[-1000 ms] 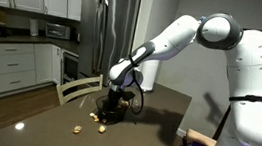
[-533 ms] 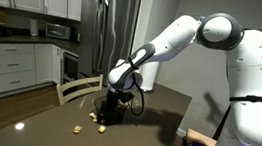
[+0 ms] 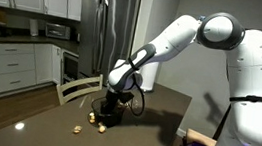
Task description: Move a packet from the basket to the counter
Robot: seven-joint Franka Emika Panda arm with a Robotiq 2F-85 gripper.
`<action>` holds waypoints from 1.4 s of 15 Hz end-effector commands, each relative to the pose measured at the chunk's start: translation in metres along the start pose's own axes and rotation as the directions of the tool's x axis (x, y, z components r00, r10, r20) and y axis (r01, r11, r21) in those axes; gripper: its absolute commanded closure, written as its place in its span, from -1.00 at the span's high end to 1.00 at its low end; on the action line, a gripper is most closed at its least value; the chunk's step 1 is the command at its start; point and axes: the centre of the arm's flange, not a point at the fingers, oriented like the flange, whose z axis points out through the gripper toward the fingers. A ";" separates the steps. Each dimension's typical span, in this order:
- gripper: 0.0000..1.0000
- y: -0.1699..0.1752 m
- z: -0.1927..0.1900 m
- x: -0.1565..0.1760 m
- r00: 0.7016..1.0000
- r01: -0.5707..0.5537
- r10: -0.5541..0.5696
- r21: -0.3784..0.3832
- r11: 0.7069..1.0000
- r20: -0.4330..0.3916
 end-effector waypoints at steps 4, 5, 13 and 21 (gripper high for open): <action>-0.89 -0.005 -0.009 -0.008 1.000 -0.016 0.016 -0.011 1.000 0.006; -0.96 -0.004 -0.010 -0.008 1.000 -0.019 0.019 -0.014 1.000 0.004; -0.09 -0.012 -0.019 -0.011 1.000 -0.019 0.019 0.003 1.000 0.009; 0.95 -0.038 -0.028 0.005 0.997 -0.074 0.073 -0.040 0.996 -0.035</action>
